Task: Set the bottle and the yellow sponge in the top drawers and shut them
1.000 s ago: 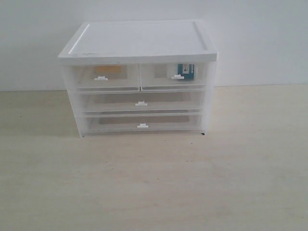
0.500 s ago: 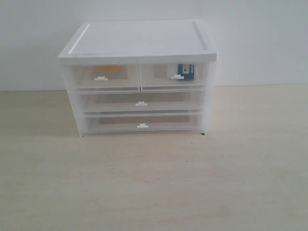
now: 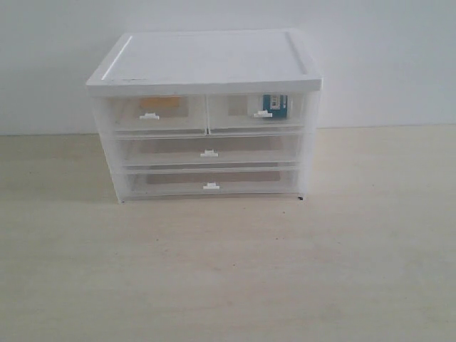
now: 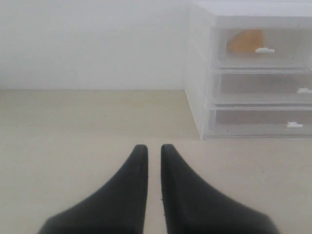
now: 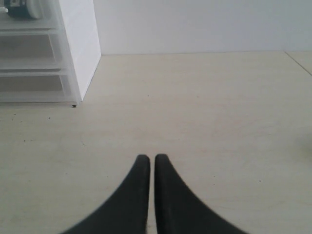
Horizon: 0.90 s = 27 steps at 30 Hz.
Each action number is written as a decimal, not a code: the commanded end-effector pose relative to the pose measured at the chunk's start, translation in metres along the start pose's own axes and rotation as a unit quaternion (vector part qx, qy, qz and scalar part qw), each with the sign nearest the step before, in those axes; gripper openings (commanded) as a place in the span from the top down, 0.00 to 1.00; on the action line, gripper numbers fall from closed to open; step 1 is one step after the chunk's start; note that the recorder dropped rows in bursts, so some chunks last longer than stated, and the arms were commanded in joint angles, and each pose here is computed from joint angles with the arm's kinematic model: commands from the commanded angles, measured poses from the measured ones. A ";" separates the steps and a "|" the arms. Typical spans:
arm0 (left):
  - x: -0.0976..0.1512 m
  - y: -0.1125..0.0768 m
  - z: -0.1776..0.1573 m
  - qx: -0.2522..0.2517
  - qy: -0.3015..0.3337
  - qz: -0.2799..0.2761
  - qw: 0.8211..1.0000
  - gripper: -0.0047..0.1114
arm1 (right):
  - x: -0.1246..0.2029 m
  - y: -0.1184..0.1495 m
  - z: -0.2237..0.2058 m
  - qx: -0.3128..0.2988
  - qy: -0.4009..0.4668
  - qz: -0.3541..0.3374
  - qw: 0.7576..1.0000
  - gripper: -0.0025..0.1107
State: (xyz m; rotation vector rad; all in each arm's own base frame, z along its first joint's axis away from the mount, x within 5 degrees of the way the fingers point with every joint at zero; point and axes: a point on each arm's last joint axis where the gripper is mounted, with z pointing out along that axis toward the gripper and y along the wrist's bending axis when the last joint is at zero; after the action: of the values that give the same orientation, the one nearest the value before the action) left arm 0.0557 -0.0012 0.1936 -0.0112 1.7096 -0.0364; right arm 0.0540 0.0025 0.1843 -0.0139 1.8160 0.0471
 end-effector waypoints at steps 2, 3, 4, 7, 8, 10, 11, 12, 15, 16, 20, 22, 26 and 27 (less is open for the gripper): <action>0.005 0.000 0.000 0.001 0.020 0.001 1.000 0.88 | 0.000 0.000 0.000 0.002 -0.005 -0.002 1.000 0.97; 0.005 0.000 0.000 0.001 0.024 0.001 1.000 0.88 | 0.000 0.000 0.000 0.002 -0.005 -0.002 1.000 0.97; 0.006 0.000 0.000 0.002 0.027 0.001 1.000 0.88 | 0.000 0.000 0.000 0.002 -0.005 -0.002 1.000 0.97; 0.006 0.000 0.000 0.002 0.027 0.001 1.000 0.88 | 0.000 0.000 0.000 0.002 -0.005 -0.002 1.000 0.97; 0.006 0.000 0.000 0.002 0.027 0.001 1.000 0.88 | 0.000 0.000 0.000 0.002 -0.005 -0.002 1.000 0.97; 0.006 0.000 0.000 0.002 0.027 0.001 1.000 0.88 | 0.000 0.000 0.000 0.002 -0.005 -0.002 1.000 0.97; 0.006 0.000 0.000 0.002 0.027 0.001 1.000 0.88 | 0.000 0.000 0.000 0.002 -0.005 -0.002 1.000 0.97; 0.006 0.000 0.000 0.002 0.028 0.001 1.000 0.88 | 0.000 0.000 0.000 0.002 -0.005 -0.002 1.000 0.97; 0.006 0.000 0.000 -0.001 0.028 0.010 1.000 0.88 | 0.000 0.000 0.000 0.002 -0.005 -0.002 1.000 0.97; 0.006 0.000 0.000 -0.001 0.028 0.010 1.000 0.88 | 0.000 0.000 0.000 0.002 -0.005 -0.002 1.000 0.97; 0.006 0.000 0.000 -0.001 0.028 0.010 1.000 0.88 | 0.000 0.000 0.000 0.002 -0.007 -0.002 1.000 0.97; 0.006 0.000 0.000 -0.001 0.028 0.010 1.000 0.88 | 0.000 0.000 0.000 0.002 -0.007 -0.002 1.000 0.97; 0.006 0.000 0.000 -0.001 0.027 0.010 1.000 0.88 | 0.000 0.000 0.000 0.002 -0.006 -0.002 1.000 0.97; 0.006 0.000 0.000 -0.001 0.027 0.010 1.000 0.88 | 0.000 0.000 0.000 0.002 -0.006 -0.002 1.000 0.97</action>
State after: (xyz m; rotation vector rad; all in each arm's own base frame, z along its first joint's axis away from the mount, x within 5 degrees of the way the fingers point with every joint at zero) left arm 0.0549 -0.0014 0.1887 0.0039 1.7640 -0.0262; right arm 0.0540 0.0025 0.1843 -0.0139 1.8160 0.0471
